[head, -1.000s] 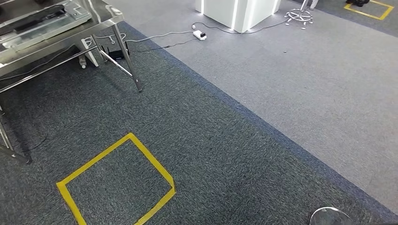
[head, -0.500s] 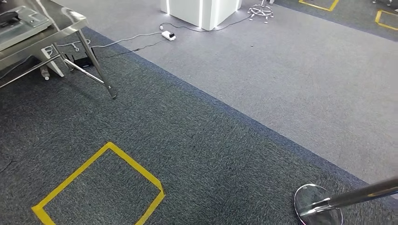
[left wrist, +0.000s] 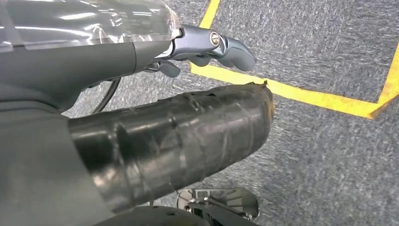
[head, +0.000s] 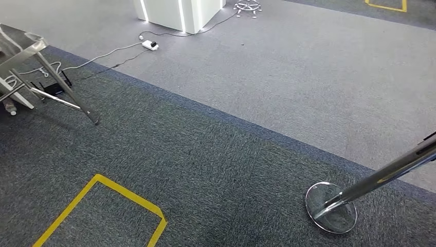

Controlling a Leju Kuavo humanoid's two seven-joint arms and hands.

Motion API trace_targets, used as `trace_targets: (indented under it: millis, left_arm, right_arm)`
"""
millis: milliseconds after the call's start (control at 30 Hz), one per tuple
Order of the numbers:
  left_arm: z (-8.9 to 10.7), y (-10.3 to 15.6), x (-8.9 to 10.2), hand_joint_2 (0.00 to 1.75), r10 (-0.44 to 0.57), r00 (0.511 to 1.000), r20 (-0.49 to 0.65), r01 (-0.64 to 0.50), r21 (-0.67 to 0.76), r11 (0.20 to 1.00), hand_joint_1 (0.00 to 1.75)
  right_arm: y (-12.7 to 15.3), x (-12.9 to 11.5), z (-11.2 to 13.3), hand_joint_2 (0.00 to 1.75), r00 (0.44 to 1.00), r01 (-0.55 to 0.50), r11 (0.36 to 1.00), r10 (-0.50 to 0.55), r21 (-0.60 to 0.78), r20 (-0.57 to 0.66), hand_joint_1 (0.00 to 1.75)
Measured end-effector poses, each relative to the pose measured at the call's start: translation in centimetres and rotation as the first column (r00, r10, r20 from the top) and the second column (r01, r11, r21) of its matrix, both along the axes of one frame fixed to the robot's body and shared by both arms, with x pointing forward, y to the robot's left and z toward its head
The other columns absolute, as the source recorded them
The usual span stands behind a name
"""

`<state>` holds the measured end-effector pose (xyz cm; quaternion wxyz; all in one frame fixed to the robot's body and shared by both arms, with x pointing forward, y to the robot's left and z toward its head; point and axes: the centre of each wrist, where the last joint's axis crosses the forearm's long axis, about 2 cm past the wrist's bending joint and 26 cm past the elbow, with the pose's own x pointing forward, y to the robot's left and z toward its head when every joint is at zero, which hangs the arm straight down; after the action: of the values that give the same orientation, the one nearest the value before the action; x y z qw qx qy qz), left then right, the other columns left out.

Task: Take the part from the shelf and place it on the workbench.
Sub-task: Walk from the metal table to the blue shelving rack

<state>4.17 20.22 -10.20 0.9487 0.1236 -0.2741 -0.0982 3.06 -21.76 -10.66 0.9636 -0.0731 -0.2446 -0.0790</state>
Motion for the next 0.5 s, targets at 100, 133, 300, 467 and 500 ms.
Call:
trace_targets:
  millis: [100,133,300,467,500]
  left_arm:
    - [-0.02,0.13,0.02,0.00,0.000,1.000,0.000,0.000,0.002,1.000,0.00]
    - [-0.02,0.18,0.07,0.00,0.000,1.000,0.002,0.000,0.003,1.000,0.00]
    - [0.00,0.15,0.25,0.00,0.000,1.000,0.007,0.000,0.002,1.000,0.00]
    - [-0.01,0.12,0.12,0.00,0.000,1.000,0.007,0.000,-0.001,1.000,0.00]
    - [0.00,0.11,0.17,0.00,0.000,1.000,0.008,0.000,-0.001,1.000,0.00]
  right_arm:
    - [0.12,0.12,0.03,0.00,1.000,-0.001,1.000,0.001,0.002,0.002,0.00]
    - [0.16,0.15,0.04,0.00,1.000,-0.002,1.000,0.002,0.003,0.002,0.00]
    - [0.20,-0.05,0.02,0.00,1.000,-0.002,1.000,0.002,0.004,-0.003,0.00]
    - [0.12,0.15,0.03,0.00,1.000,-0.004,1.000,0.004,0.003,0.002,0.00]
    - [0.05,0.12,0.01,0.00,1.000,-0.005,1.000,0.005,0.002,0.001,0.00]
